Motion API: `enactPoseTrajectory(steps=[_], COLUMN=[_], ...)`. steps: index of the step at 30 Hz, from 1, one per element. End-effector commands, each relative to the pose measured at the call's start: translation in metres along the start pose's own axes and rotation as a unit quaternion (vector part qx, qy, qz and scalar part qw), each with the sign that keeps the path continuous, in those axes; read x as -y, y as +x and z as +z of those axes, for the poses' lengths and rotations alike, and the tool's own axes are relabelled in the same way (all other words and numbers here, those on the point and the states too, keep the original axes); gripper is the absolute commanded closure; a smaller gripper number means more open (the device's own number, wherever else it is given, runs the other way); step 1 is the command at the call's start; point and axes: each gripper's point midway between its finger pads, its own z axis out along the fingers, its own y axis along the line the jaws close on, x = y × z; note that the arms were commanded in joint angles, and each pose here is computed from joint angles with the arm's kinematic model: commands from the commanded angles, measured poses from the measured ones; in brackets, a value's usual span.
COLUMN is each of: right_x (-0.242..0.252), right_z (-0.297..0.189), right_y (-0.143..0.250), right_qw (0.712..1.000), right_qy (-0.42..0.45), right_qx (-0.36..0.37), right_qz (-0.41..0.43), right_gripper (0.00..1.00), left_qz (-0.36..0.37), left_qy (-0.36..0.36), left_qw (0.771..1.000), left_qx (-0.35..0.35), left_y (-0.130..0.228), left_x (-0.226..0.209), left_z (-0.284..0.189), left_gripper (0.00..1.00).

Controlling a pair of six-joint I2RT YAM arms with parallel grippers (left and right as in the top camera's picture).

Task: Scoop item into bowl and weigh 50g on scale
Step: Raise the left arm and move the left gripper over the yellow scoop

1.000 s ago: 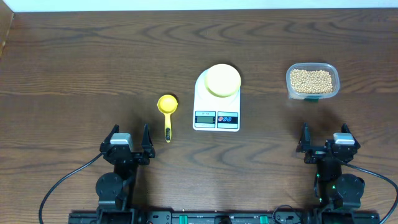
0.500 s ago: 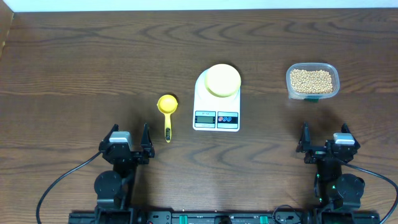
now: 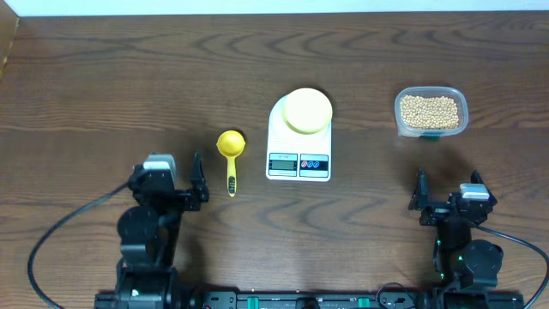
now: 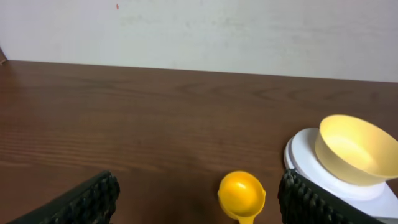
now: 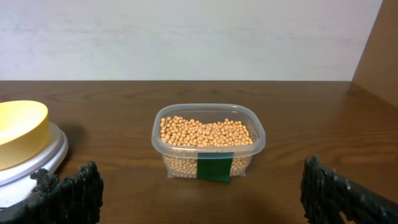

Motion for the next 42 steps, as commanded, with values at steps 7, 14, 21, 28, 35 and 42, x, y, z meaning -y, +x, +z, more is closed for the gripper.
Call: enactPoseTrajectory(steps=[7,14,21,28,35,42], right_x=[0.001,0.001,0.001,0.001,0.001,0.001], right_z=[0.0,0.0,0.0,0.0,0.0,0.0], right_y=[0.002,0.002,0.002,0.002,0.002,0.002], right_qw=[1.0,1.0,1.0,1.0,1.0,1.0], right_qy=[0.001,0.001,0.001,0.001,0.001,0.001], right_qx=[-0.003,-0.003,-0.003,-0.003,-0.003,-0.003], right_qz=[-0.004,-0.004,-0.004,-0.004,-0.004,-0.004], right_gripper=[0.01,0.01,0.01,0.01,0.01,0.01], left_qz=[-0.01,-0.014,-0.019,-0.024,-0.032,-0.044], left_qy=[0.015,0.021,0.019,0.012,0.021,0.032], left_qw=[0.998,0.995,0.986,0.97,0.95,0.926], left_qx=[-0.059,-0.094,-0.167,-0.244,-0.309,-0.374], left_y=[-0.054,-0.082,-0.077,-0.072,-0.057,-0.023], left_x=[0.01,0.014,0.015,0.014,0.018,0.021], left_z=[0.017,0.027,0.043,0.062,0.074,0.087], left_gripper=[0.16,0.16,0.16,0.16,0.16,0.16])
